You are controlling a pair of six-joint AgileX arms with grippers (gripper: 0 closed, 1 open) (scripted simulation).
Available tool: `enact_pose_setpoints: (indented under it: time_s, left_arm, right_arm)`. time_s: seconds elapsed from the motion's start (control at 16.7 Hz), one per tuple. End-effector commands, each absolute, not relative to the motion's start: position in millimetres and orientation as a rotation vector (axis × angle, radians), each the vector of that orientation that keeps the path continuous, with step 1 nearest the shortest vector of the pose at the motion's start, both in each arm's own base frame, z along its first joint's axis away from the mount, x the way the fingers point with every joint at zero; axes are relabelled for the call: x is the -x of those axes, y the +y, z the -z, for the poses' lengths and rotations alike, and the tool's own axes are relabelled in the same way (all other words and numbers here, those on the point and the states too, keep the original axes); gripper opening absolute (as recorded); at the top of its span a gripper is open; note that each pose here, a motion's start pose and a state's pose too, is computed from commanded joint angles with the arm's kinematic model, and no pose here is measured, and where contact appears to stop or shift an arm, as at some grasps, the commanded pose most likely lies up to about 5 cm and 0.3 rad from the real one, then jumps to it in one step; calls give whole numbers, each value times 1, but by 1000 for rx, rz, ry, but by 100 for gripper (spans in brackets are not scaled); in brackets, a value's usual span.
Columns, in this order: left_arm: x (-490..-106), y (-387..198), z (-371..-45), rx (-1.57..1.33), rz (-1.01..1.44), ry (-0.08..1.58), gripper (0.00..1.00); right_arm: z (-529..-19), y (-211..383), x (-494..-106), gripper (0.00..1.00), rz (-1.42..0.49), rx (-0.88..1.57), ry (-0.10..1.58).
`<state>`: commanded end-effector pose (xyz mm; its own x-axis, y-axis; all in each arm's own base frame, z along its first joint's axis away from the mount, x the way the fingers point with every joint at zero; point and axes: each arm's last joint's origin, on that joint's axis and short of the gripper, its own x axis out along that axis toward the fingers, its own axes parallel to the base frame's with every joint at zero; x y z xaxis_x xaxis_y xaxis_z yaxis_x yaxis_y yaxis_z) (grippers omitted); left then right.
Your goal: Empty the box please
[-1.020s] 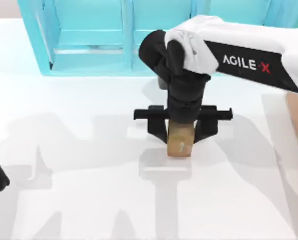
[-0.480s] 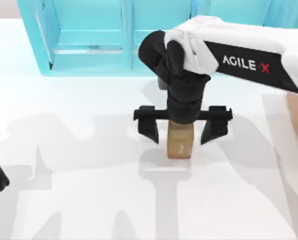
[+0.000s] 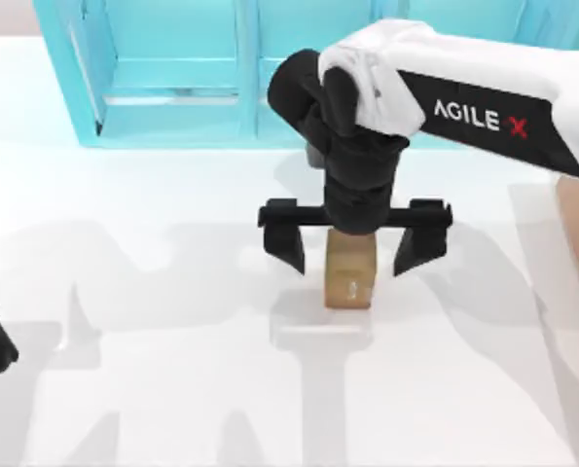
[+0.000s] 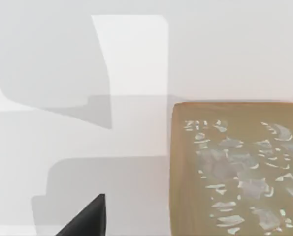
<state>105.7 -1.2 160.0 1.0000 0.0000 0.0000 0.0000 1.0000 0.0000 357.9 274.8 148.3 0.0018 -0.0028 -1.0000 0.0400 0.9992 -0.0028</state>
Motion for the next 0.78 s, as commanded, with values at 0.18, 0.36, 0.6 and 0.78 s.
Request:
enact_pose_setpoints:
  time_s: [0.18,0.36,0.6,0.78]
  left_arm:
    - [-106,-1,-160,0,0,0,100]
    - [-106,-1,-160,0,0,0,100]
    - [-106,-1,-160,0,0,0,100]
    - [-106,-1,-160,0,0,0,100]
  right_arm:
    - [-175,277,-359,100,34,-25,1571]
    - [-206,276,-357,100,32,-22,1571]
    - [-218,275,-356,100,28,-22,1568]
    - [-216,275,-356,100,29,-21,1571]
